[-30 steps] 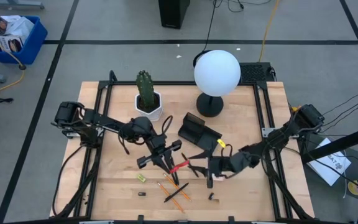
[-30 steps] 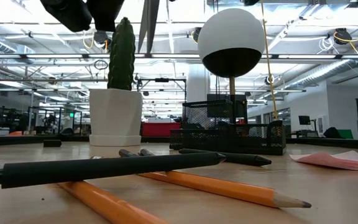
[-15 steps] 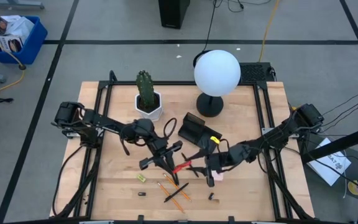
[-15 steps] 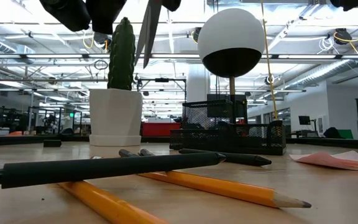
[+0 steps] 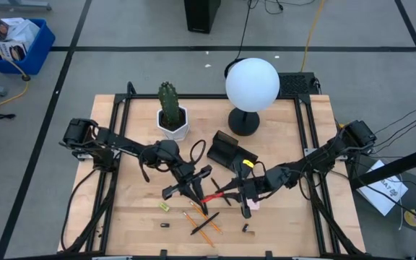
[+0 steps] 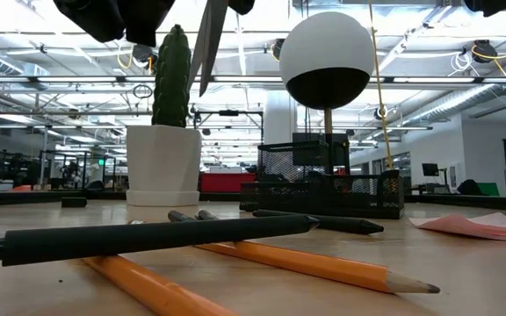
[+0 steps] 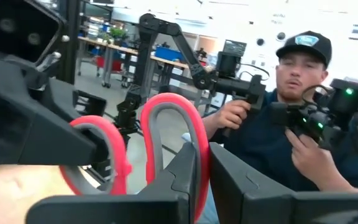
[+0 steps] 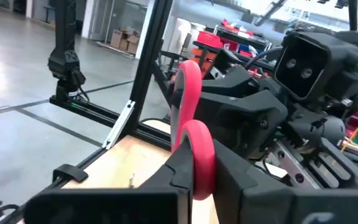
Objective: Pick and place office supplies into organizer
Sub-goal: Put the red scissors into the black desk organizer
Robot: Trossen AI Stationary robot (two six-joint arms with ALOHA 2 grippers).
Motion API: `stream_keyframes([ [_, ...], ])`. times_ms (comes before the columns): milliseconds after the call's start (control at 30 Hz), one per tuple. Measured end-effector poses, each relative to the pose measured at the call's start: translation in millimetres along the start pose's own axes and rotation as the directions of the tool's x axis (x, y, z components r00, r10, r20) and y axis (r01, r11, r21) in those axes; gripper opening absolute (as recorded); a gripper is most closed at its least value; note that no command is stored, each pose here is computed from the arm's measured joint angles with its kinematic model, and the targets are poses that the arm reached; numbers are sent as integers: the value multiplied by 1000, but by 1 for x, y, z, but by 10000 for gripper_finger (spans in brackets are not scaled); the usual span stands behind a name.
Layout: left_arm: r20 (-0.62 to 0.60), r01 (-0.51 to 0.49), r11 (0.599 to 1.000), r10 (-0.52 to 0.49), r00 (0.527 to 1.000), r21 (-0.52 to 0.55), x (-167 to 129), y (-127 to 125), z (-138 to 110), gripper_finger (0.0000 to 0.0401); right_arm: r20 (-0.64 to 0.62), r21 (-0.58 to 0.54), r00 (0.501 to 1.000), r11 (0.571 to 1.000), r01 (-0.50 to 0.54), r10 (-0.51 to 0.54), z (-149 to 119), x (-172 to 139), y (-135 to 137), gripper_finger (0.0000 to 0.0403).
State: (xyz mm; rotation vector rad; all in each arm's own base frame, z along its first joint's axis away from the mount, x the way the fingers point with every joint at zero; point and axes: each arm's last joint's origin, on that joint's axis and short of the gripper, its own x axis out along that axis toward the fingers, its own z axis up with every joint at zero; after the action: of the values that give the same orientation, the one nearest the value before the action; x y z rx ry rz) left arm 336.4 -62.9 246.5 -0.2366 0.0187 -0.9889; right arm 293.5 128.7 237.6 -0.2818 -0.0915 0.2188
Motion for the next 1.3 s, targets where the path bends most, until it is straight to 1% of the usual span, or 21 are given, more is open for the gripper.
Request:
stream_keyframes([
  [100, 14, -49, 997, 50, 999, -62, 0, 2, 0, 41, -4, 29, 1000, 1000, 5, -5, 0, 0, 0, 25],
  [167, 21, -68, 995, 70, 997, -76, 0, 2, 0, 60, -13, 32, 1000, 999, 10, -10, -1, 0, 0, 23],
  [267, 30, -90, 993, 92, 995, -71, -1, 3, 1, 106, -33, 27, 999, 999, 27, -26, -2, 0, 0, 23],
  [367, 31, -85, 994, 88, 996, -74, -2, 4, 2, 161, -32, 33, 999, 999, 26, -25, -2, -1, 2, 23],
  [467, 27, -76, 991, 79, 997, -106, -5, 6, 3, 212, -53, 25, 997, 998, 63, -62, 0, -2, 4, 23],
  [567, 27, -61, 992, 64, 998, -114, -8, 8, 4, 251, -78, 1, 992, 995, 101, -100, 3, -6, 8, 23],
  [633, 31, -65, 991, 69, 997, -115, -11, 7, 8, 268, -90, -21, 986, 990, 141, -142, 7, -9, 10, 23],
  [733, 38, -67, 993, 71, 997, -96, -12, 7, 10, 281, -106, -63, 969, 974, 218, -224, 16, -16, 13, 23],
  [900, 31, -51, 997, 53, 998, -61, -14, 7, 11, 285, -105, -93, 944, 948, 303, -312, 28, -25, 16, 23],
  [1067, 26, -72, 995, 74, 997, -66, -14, 8, 10, 285, -130, -137, 898, 905, 404, -421, 33, -30, 12, 23],
  [1133, 30, -94, 994, 96, 995, -53, -14, 9, 10, 285, -133, -148, 892, 898, 414, -433, 34, -31, 10, 23],
  [1200, 33, -110, 992, 112, 993, -64, -16, 10, 11, 285, -136, -150, 890, 897, 416, -436, 34, -31, 9, 23],
  [1233, 37, -121, 990, 124, 992, -74, -18, 13, 12, 285, -139, -153, 892, 899, 409, -430, 33, -31, 9, 23],
  [1300, 44, -150, 984, 155, 987, -99, -25, 18, 13, 285, -137, -123, 901, 910, 397, -411, 32, -30, 9, 23],
])
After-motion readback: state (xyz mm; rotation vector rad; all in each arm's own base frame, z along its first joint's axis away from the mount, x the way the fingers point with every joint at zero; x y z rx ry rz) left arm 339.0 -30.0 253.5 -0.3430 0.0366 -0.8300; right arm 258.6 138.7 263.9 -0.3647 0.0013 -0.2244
